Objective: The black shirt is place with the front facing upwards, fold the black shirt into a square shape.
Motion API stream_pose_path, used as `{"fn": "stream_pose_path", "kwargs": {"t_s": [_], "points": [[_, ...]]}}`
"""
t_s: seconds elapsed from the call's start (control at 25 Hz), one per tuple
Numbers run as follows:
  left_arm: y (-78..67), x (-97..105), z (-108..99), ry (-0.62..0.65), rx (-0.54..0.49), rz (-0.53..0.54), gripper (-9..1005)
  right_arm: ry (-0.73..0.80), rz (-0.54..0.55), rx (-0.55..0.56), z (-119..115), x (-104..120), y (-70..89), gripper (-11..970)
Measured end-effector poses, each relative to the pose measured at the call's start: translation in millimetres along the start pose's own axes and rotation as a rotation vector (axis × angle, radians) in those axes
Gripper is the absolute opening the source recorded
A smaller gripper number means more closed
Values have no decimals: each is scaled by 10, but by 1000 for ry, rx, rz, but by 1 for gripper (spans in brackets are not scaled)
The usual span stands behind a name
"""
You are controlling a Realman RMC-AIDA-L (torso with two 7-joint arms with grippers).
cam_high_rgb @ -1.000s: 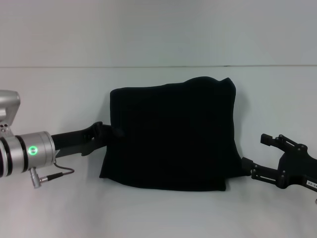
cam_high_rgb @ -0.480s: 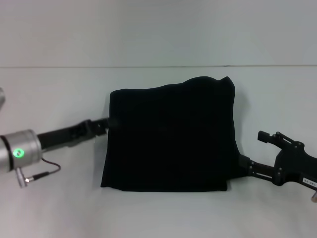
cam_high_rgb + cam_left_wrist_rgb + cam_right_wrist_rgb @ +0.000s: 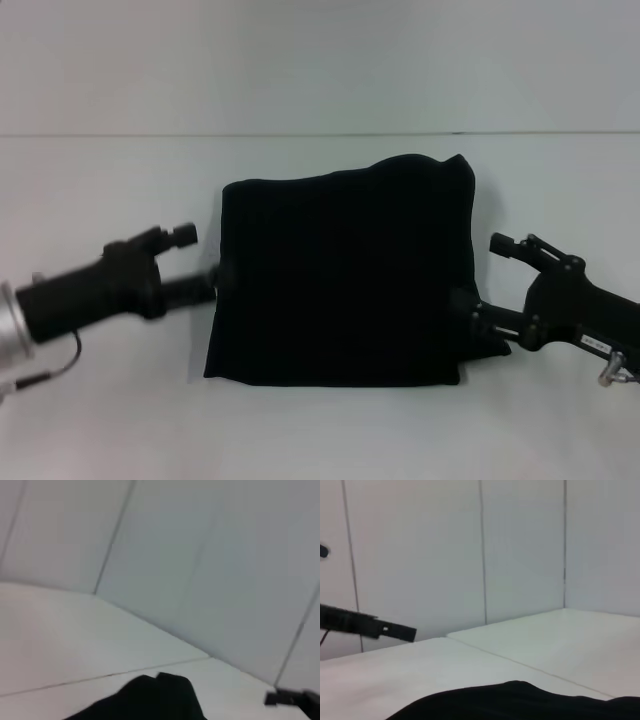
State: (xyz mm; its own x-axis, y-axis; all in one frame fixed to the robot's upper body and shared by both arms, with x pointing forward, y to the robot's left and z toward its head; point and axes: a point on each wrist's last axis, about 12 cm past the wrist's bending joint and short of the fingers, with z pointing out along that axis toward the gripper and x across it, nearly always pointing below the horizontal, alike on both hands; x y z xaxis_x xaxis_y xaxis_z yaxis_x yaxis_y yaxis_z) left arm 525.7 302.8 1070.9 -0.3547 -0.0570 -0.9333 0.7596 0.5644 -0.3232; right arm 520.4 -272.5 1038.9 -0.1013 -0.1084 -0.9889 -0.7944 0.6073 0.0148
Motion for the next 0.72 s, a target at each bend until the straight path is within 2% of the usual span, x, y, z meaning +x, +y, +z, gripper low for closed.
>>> {"fn": "stream_pose_path", "kwargs": {"t_s": [0.16, 0.32, 0.44, 0.72], "points": [[-128, 191, -36, -17, 0, 95, 958, -2, -15, 8, 2, 28, 21, 947], [-228, 320, 1, 9, 28, 130, 967, 3, -12, 2, -10, 45, 38, 946], [-265, 406, -14, 66, 54, 130, 964, 3, -23, -12, -115, 120, 128, 946], [-249, 543, -129, 119, 2, 110, 952, 52, -12, 43, -346, 404, 337, 947]]}}
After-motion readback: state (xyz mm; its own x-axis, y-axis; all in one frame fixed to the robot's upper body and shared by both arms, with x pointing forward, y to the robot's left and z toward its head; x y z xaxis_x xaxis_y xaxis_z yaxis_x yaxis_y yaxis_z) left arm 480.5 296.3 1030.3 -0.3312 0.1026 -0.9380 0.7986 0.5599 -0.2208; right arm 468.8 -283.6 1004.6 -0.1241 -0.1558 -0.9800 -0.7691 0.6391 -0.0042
